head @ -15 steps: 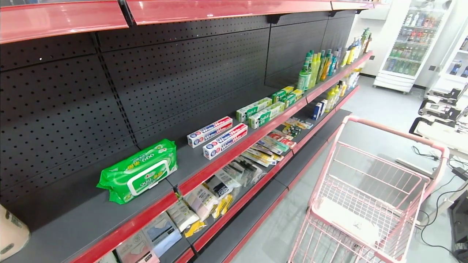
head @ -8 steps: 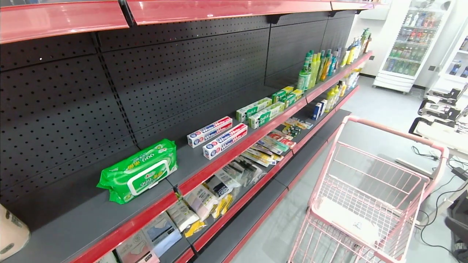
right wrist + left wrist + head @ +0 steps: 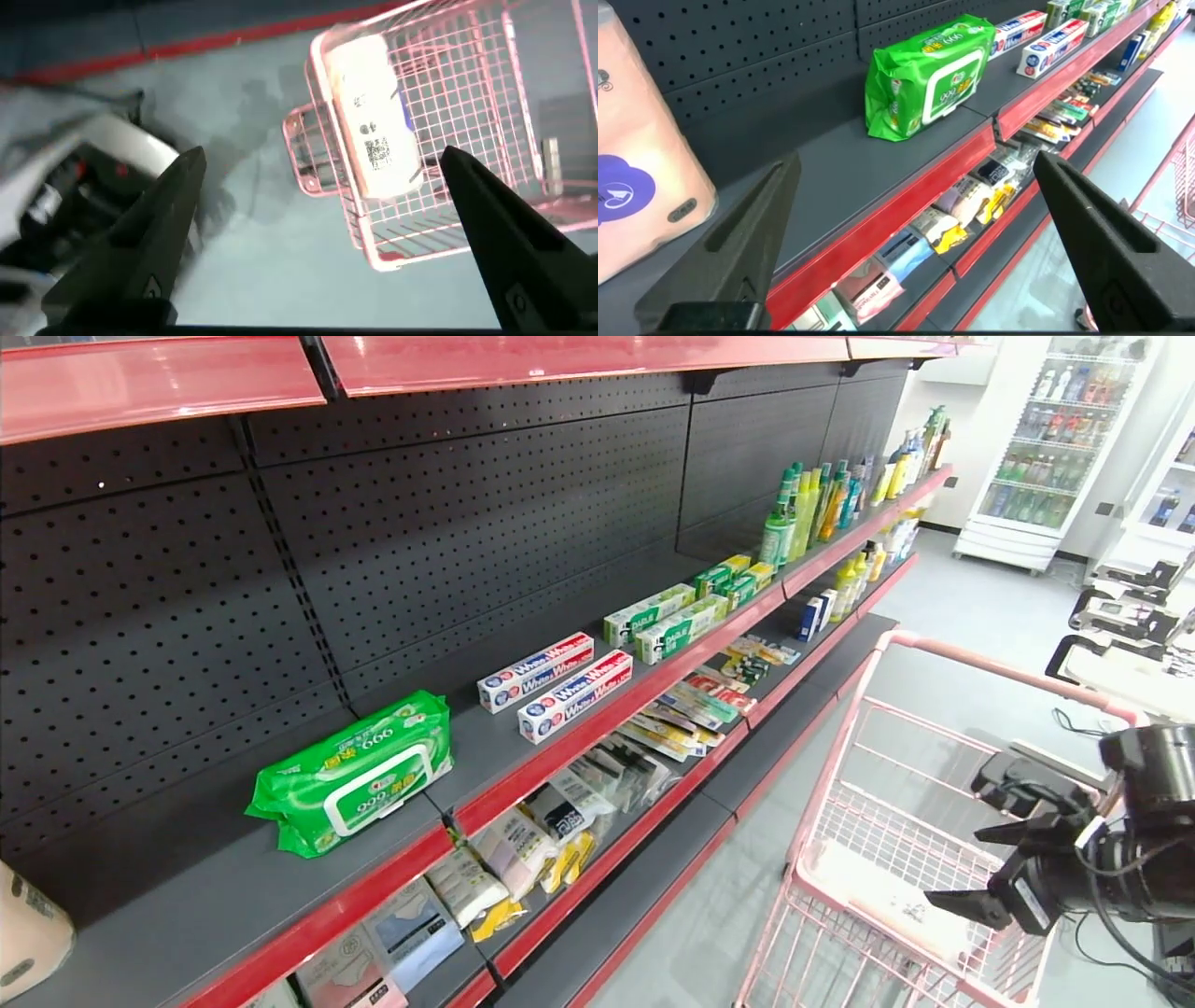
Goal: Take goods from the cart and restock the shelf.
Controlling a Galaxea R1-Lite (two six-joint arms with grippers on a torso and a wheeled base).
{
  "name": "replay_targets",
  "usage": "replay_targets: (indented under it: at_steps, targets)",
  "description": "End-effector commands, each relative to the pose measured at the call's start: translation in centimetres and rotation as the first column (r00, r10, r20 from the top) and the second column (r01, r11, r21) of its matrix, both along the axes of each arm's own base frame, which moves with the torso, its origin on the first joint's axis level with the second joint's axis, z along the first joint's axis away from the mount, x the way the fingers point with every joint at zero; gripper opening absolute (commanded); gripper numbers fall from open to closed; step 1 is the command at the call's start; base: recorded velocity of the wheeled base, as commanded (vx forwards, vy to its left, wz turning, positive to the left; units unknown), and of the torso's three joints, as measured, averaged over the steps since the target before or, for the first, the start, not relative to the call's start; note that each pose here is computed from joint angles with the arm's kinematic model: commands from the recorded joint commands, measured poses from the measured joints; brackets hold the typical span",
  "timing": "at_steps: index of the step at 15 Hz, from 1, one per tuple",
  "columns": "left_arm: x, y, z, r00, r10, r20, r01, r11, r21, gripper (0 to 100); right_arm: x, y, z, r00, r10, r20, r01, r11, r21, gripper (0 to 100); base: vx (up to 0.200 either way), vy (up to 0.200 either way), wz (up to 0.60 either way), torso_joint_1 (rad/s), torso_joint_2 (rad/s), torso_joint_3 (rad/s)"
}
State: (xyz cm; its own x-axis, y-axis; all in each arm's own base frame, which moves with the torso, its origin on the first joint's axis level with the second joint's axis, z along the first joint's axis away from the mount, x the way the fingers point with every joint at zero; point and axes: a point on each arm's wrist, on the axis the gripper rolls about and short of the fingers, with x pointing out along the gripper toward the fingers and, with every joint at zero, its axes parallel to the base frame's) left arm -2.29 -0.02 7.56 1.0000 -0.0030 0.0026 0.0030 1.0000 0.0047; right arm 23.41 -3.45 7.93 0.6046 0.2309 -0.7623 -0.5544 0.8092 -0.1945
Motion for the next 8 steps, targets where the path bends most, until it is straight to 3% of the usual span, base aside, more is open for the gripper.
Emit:
replay_targets:
  at_steps: [1,8]
  targets:
    - [0.0,0.0,0.0,1.0,0.0,-0.001,0.0,1.0,0.0,100,2.2,-0.2,-5.1,0.985,0.097,-0.144,-0.098,0.995,0.003,100,0.0,0.0,0.0,0.0,0.0,0.0]
    - [0.0,0.0,0.0,1.0,0.0,-0.001,0.0,1.0,0.0,100,1.4,-2.0,-4.1,0.997,0.022,-0.08,-0.024,0.999,-0.024,100,0.0,0.0,0.0,0.0,0.0,0.0]
